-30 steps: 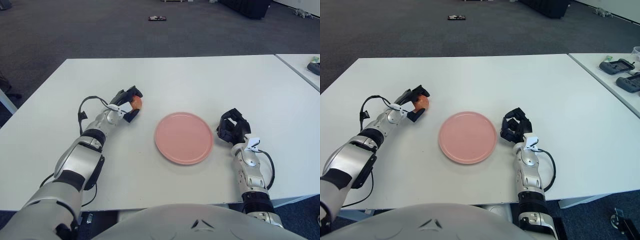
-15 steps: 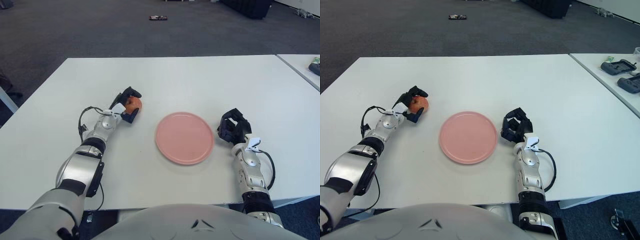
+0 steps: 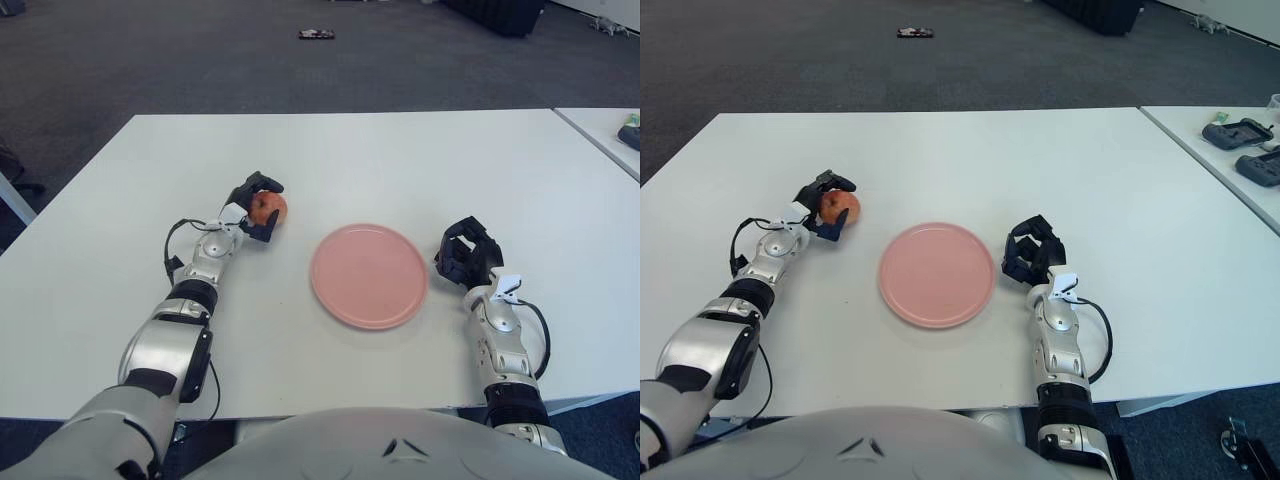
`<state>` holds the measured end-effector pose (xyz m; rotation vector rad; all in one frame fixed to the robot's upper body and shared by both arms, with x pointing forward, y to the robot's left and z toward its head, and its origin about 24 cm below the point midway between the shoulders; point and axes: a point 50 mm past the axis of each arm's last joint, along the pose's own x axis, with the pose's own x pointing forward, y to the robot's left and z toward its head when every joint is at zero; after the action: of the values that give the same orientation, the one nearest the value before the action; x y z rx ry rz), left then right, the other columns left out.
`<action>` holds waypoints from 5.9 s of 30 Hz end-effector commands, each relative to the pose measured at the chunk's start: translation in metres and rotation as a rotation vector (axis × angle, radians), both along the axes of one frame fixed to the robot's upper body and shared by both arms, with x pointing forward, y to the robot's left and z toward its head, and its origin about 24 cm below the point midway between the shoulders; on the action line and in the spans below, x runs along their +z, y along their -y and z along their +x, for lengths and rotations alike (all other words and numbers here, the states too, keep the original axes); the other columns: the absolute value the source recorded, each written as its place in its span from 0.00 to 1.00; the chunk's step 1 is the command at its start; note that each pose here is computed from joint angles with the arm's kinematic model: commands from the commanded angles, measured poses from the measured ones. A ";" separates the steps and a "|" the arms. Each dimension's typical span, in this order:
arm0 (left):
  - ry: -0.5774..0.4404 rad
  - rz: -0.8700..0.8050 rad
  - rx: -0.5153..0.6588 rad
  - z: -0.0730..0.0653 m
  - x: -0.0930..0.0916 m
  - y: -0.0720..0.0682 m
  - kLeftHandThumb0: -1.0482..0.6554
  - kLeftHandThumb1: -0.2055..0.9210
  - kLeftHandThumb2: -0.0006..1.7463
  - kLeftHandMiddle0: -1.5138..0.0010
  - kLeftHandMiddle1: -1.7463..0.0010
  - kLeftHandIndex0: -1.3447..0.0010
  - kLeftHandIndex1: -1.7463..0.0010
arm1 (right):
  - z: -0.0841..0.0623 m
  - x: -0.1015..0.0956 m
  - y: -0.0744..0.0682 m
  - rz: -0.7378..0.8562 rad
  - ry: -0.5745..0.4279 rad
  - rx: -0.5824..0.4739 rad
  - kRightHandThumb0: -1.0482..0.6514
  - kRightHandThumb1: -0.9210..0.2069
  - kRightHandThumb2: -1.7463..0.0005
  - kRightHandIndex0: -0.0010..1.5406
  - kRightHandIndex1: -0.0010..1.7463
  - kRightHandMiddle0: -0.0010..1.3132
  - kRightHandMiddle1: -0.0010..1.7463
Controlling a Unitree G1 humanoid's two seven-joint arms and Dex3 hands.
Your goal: Put the apple into the plate.
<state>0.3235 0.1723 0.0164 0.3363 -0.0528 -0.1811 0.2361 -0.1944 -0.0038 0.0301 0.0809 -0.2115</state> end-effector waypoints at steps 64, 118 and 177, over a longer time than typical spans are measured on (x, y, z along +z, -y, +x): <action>0.516 0.695 -0.608 -0.049 0.065 0.071 0.27 0.47 0.66 0.88 0.22 0.87 0.18 | -0.012 -0.022 0.001 0.030 -0.107 0.001 0.36 0.40 0.35 0.45 0.98 0.37 1.00; 0.117 0.987 -0.250 0.014 -0.004 0.012 0.02 0.64 0.45 1.00 1.00 1.00 1.00 | -0.010 -0.020 -0.003 0.018 -0.118 -0.007 0.36 0.42 0.34 0.46 0.97 0.38 1.00; 0.170 1.267 -0.764 0.018 -0.002 0.090 0.05 0.79 0.42 1.00 1.00 1.00 0.84 | -0.014 -0.022 -0.002 0.030 -0.112 -0.039 0.36 0.41 0.34 0.46 0.95 0.38 1.00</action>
<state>0.3511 0.0800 0.0307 1.5601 -0.2887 -0.8640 0.2347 -0.1929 -0.0053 0.0387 0.0740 -0.2293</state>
